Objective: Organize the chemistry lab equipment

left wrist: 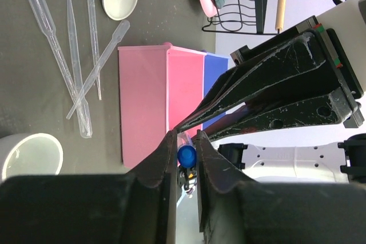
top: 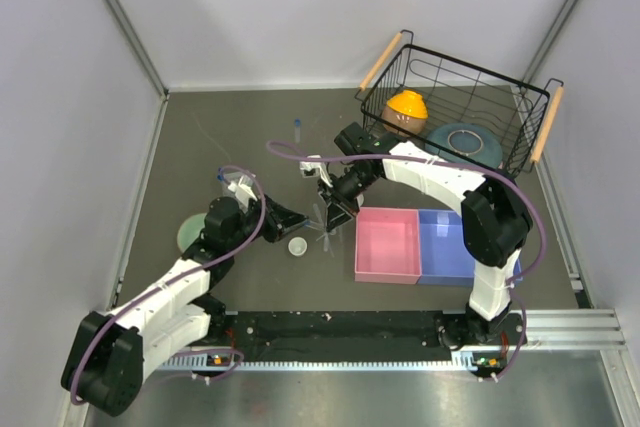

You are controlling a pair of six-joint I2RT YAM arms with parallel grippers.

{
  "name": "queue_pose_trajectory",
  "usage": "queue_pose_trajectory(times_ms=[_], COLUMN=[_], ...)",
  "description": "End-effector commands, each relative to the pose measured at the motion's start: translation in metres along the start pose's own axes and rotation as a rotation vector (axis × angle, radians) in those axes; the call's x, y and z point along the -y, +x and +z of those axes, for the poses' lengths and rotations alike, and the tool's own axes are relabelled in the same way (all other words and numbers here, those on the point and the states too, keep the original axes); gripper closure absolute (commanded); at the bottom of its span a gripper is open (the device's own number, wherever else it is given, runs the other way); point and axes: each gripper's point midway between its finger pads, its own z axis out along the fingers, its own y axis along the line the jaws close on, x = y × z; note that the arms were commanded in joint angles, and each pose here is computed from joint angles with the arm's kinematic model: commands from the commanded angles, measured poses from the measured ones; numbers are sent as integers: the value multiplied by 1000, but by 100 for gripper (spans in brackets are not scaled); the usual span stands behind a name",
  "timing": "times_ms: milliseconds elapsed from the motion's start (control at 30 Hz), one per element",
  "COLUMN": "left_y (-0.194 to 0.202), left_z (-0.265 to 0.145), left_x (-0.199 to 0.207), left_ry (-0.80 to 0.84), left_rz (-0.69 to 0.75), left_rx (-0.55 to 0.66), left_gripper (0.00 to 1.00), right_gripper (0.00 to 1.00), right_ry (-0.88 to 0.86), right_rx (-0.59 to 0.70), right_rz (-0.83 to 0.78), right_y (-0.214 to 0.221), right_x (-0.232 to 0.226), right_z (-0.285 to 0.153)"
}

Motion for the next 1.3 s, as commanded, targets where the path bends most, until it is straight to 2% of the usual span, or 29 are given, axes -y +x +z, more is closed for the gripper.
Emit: queue_pose_trajectory(times_ms=[0, 33, 167, 267, 400, 767, 1267], left_y=[6, 6, 7, 8, 9, 4, -14], left_z=[-3, -3, -4, -6, -8, -18, -37], left_x=[20, 20, 19, 14, 7, -10, -18], left_ry=[97, 97, 98, 79, 49, -66, -246], left_rz=[26, 26, 32, 37, 54, 135, 281], left_rx=[-24, -22, -18, -20, -12, 29, 83], left_gripper=[89, 93, 95, 96, 96, 96, 96], right_gripper=[90, 89, 85, 78, 63, 38, 32], right_ry=[7, 7, 12, 14, 24, 59, 117], right_rx=[43, 43, 43, 41, 41, 27, 7], right_rz=[-87, -86, -91, -94, -111, -149, -213], right_y=[-19, -19, -19, -18, -18, -15, -10], right_x=[-12, -12, -12, -13, -14, -17, -23], right_z=[-8, -8, -9, -9, -12, -19, -33])
